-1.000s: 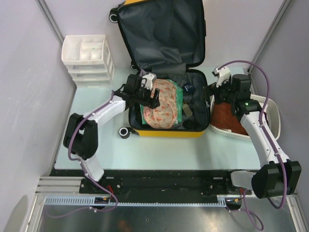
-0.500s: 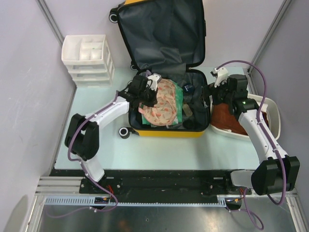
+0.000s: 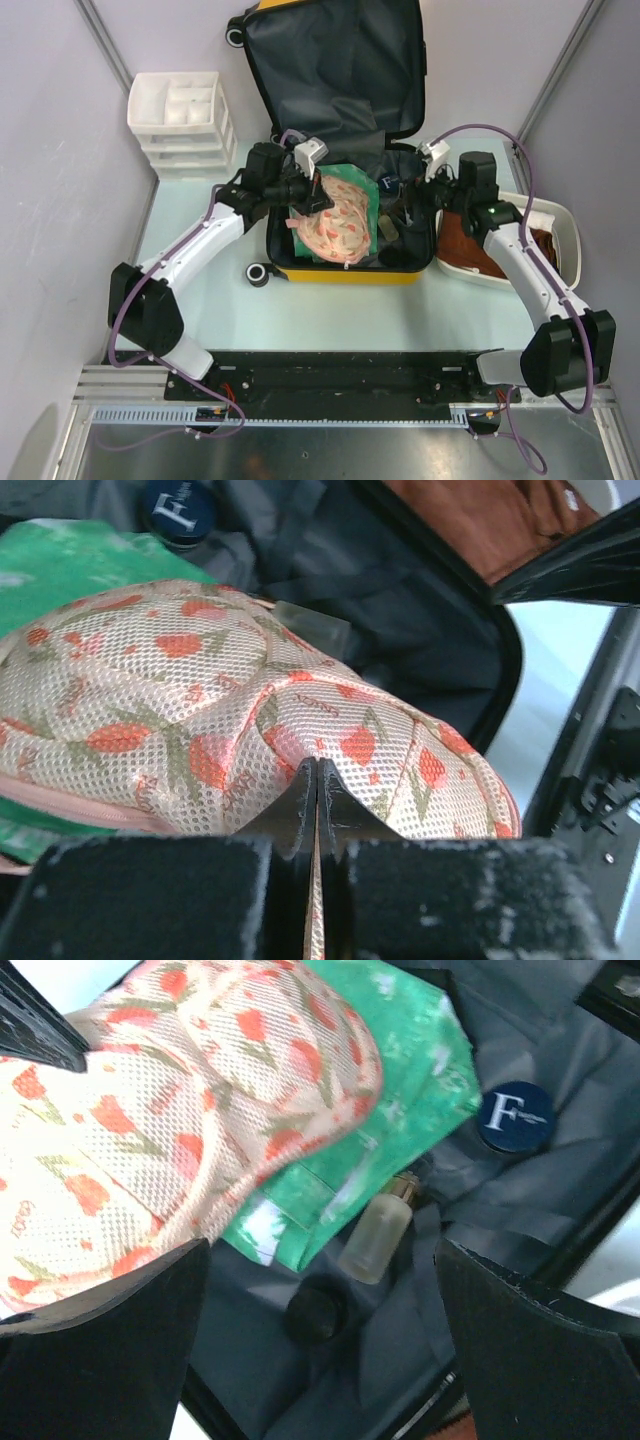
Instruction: Open, take out, and arrange the luggage
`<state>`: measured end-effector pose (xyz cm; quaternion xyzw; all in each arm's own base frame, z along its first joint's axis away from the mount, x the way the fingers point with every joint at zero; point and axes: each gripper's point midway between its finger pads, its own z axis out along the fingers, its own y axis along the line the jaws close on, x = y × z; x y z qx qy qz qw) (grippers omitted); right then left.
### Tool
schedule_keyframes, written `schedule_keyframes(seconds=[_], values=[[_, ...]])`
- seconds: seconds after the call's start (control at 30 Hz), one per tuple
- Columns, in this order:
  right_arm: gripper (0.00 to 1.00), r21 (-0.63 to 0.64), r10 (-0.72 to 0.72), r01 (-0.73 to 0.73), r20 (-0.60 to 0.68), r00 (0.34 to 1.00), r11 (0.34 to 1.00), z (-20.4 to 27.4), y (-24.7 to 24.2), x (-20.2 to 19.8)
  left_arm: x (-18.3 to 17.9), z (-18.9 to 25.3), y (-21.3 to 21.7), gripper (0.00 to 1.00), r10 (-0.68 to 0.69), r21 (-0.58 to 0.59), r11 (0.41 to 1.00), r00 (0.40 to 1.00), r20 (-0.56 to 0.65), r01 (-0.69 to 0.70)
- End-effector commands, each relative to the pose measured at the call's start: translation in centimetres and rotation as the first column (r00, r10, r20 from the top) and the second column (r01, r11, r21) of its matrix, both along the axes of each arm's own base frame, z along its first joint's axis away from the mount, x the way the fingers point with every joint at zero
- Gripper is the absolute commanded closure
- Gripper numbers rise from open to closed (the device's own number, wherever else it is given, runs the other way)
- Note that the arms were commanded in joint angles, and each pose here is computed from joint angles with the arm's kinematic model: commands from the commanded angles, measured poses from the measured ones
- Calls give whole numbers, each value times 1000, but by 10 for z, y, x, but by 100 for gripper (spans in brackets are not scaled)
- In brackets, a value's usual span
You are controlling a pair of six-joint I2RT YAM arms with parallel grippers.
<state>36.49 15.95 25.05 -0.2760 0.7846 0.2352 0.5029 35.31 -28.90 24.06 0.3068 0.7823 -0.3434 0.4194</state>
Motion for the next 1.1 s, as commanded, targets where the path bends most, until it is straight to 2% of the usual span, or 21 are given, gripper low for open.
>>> schedule_keyframes(seconds=[0.0,0.03,0.1,0.27,0.43,0.6,0.7,0.8,0.83,0.9,0.93,1.0,1.03,1.07], values=[[0,4,159,-161,131,978,987,23,38,1,-33,18,-15,100,-206,-80,975,978,36,209],[0,-16,189,-189,144,971,982,20,43,0,-38,15,-16,100,-254,-72,963,965,58,258],[0,-61,273,-266,181,945,962,16,56,-4,-41,1,-9,100,-271,-48,961,961,63,274],[0,-43,368,-366,169,914,929,-4,87,3,-42,-18,8,100,-283,-7,959,957,67,284],[0,-60,532,-530,161,831,846,-26,140,-14,-46,-40,12,100,-295,21,955,954,45,295],[1,-116,615,-604,148,775,789,-55,166,-4,-43,-48,15,100,-294,47,955,954,53,292],[7,-125,657,-647,79,749,752,-78,171,-1,-41,-47,15,100,-295,54,955,953,64,291],[23,-104,701,-698,-10,714,709,-101,171,-10,-39,-46,16,100,-294,61,955,953,74,290],[38,-96,706,-706,-36,707,702,-100,171,-12,-39,-47,16,100,-292,63,956,954,73,288],[51,-85,720,-725,-80,689,684,-107,169,-18,-38,-49,17,100,-287,68,957,955,71,282],[67,-100,730,-732,-66,680,673,-105,171,-15,-37,-49,18,100,-283,70,958,956,73,278],[86,-96,730,-734,-75,679,672,-103,168,-14,-37,-49,20,100,-276,69,960,958,71,272],[100,-98,730,-732,-61,681,674,-95,168,-12,-37,-48,20,100,-274,66,961,959,70,270],[100,-100,725,-726,-56,687,680,-91,167,-11,-36,-47,21,100,-271,63,962,960,71,267]])
